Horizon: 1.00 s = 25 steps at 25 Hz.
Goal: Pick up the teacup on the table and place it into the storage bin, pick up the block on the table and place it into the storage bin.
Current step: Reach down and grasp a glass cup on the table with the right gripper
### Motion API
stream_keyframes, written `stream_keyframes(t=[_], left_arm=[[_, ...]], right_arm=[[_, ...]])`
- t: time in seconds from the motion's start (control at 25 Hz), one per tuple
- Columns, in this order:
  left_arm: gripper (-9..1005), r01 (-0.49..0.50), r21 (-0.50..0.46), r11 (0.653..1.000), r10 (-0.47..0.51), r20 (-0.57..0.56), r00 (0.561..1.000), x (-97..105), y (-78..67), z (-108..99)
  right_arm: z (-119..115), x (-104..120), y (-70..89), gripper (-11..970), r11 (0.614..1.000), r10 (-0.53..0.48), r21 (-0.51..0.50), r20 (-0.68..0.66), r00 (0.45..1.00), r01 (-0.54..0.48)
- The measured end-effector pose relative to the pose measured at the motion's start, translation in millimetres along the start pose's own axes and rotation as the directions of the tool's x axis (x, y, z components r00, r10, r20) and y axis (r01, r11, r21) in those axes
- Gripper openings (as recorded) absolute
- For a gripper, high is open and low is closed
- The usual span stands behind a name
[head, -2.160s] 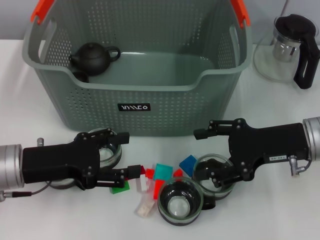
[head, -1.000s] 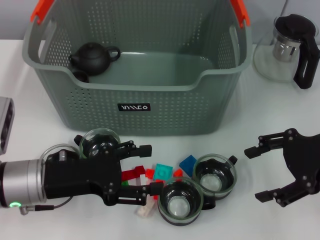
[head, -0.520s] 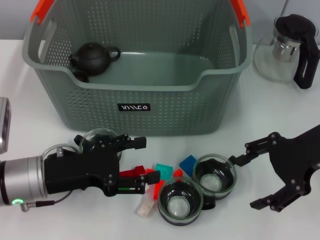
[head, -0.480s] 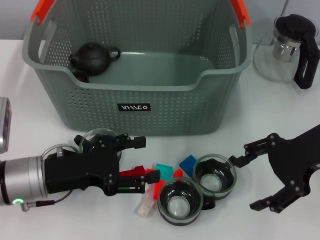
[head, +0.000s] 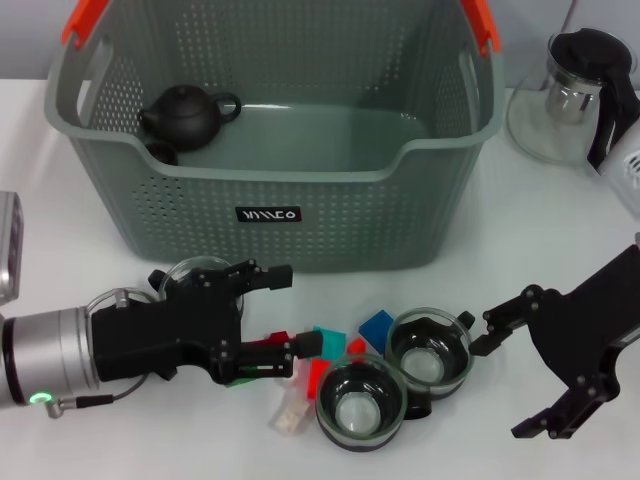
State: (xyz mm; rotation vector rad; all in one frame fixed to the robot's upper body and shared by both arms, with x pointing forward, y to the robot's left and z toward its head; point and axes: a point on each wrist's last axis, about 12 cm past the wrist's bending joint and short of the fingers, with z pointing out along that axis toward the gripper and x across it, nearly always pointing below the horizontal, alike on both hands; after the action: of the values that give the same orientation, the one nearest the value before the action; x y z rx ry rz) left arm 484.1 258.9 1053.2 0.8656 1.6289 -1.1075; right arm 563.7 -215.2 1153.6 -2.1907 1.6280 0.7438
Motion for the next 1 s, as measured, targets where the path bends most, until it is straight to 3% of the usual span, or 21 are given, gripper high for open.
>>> stream_keyframes(t=[0.36, 1.0], left_arm=[[934, -0.003, -0.028, 1.000, 0.005, 0.063, 0.998, 2, -1.5, 0], [933, 0.008, -0.042, 0.999, -0.005, 0.074, 0.997, 4, -2.8, -3]], right_arm=[[9, -11, -10.3, 912, 0.998, -0.066, -0.009, -0.069, 0.995, 0.065], [34, -33, -24.8, 911, 0.988, -0.156, -0.023, -0.158, 0.975, 0.155]])
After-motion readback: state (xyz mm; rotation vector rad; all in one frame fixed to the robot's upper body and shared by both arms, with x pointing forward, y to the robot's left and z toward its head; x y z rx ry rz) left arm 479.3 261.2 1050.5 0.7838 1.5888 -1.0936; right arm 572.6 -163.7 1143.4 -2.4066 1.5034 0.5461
